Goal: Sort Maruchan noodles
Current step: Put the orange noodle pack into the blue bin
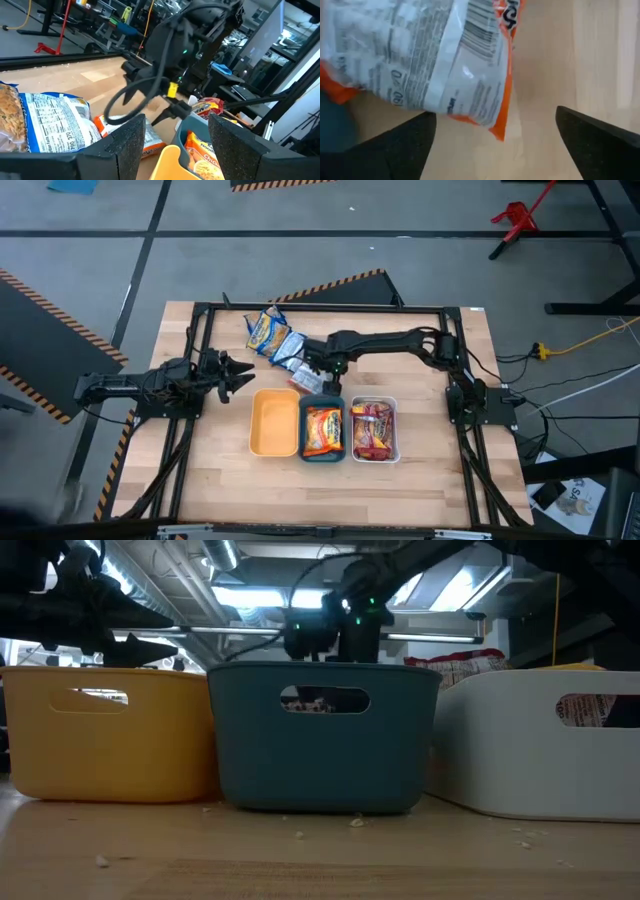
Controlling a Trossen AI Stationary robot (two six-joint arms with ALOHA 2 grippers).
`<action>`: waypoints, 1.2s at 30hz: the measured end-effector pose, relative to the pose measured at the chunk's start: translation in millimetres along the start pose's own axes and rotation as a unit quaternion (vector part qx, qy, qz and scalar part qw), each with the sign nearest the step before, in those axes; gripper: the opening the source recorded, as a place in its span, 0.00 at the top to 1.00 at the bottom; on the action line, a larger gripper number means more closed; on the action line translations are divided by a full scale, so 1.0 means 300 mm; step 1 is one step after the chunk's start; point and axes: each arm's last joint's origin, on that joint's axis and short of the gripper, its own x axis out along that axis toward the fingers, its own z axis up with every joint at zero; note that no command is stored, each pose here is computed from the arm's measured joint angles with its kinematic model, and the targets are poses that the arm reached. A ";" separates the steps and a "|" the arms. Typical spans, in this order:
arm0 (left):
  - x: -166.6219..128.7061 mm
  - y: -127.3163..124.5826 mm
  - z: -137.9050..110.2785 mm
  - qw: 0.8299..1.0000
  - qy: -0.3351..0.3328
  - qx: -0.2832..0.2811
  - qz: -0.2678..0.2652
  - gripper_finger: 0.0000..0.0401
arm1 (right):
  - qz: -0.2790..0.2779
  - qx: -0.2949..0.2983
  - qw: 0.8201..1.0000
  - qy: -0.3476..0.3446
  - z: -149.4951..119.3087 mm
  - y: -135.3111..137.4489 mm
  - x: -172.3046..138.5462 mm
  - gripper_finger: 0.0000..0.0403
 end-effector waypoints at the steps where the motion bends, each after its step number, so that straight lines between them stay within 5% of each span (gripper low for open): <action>1: 0.000 0.000 0.000 1.000 0.000 0.000 0.000 0.47 | -0.002 -0.004 1.000 -0.004 -0.001 -0.001 0.009 0.04; 9: 0.000 0.000 0.000 1.000 0.000 0.000 0.000 0.47 | -0.006 -0.052 0.996 -0.069 0.038 0.001 0.013 0.25; 20: 0.000 0.000 0.000 1.000 -0.001 0.003 0.002 0.47 | 0.032 -0.070 0.995 -0.070 0.029 0.009 0.049 0.96; 36: 0.000 0.000 0.000 1.000 -0.001 0.003 0.002 0.47 | 0.007 -0.061 0.995 -0.084 0.082 0.031 -0.084 1.00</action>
